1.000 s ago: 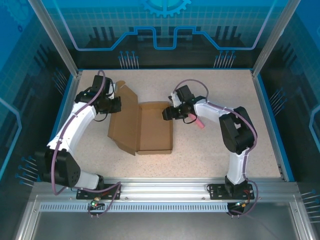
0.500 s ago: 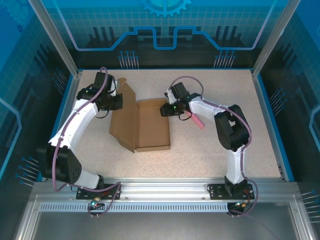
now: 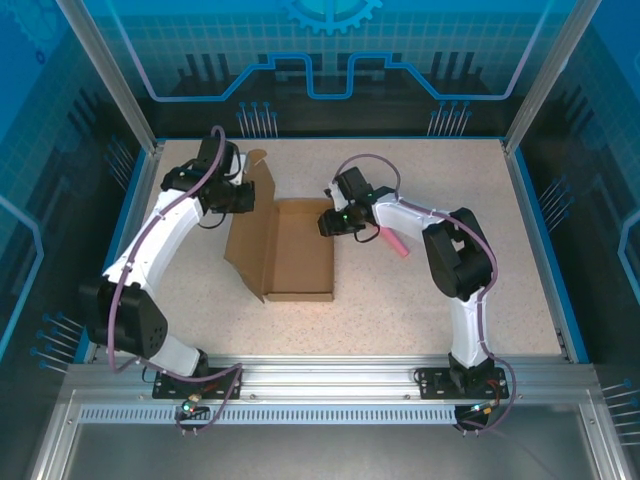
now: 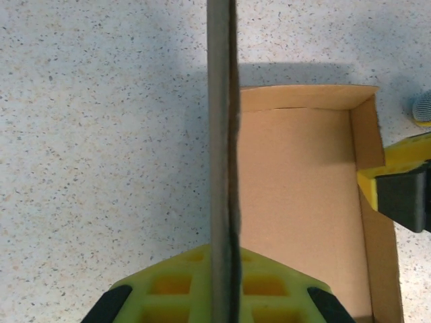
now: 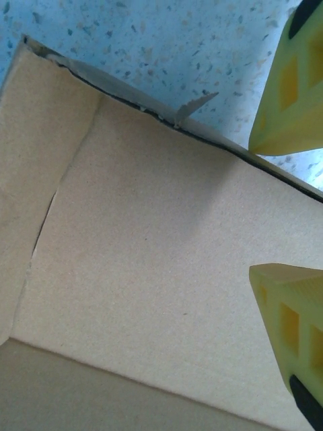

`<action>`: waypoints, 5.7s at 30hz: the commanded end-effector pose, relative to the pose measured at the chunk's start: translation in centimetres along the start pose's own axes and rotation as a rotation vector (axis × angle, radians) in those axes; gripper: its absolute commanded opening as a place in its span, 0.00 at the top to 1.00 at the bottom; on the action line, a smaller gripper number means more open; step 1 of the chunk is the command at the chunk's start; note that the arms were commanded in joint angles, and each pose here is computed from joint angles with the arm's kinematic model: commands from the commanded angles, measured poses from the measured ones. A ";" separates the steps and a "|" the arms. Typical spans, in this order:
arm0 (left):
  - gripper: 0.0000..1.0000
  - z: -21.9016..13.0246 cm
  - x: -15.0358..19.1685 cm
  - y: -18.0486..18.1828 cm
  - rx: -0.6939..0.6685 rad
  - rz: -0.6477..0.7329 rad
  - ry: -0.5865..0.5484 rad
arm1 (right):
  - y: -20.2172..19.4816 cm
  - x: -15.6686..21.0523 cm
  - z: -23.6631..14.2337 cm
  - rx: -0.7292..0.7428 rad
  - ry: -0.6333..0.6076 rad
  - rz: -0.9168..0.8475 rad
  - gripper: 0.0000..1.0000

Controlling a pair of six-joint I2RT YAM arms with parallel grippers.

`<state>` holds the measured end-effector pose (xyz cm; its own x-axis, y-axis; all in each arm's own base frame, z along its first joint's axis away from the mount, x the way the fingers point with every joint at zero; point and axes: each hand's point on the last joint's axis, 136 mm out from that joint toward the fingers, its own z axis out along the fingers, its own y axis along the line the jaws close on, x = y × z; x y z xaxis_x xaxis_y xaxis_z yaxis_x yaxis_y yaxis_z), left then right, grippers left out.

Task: Fold the paper box

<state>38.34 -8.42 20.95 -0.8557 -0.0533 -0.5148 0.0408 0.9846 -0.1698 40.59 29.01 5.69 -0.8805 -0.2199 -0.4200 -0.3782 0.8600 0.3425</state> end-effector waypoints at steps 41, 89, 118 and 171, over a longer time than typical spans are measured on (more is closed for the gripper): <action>1.00 0.2 -2.2 0.0 -0.054 0.092 0.001 | -13.9 4.1 -4.9 0.411 0.236 -0.112 0.46; 0.98 -0.3 -2.1 -0.4 -0.029 0.062 -0.012 | 9.1 -0.1 0.0 -0.018 0.010 0.029 0.72; 0.98 0.0 -3.1 -1.5 0.014 0.118 -0.048 | 8.9 -0.1 -3.3 0.017 -0.025 -0.052 0.50; 0.92 1.6 -3.2 -20.5 0.420 1.233 -0.030 | -6.3 -3.1 -20.9 0.005 -0.593 -0.660 0.40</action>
<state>41.54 -28.04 23.93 -0.1924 0.8300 -0.5235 0.9313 0.3226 0.1692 38.93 14.04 21.00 -0.3332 -0.3397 -0.8795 -0.6914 0.7223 -0.0171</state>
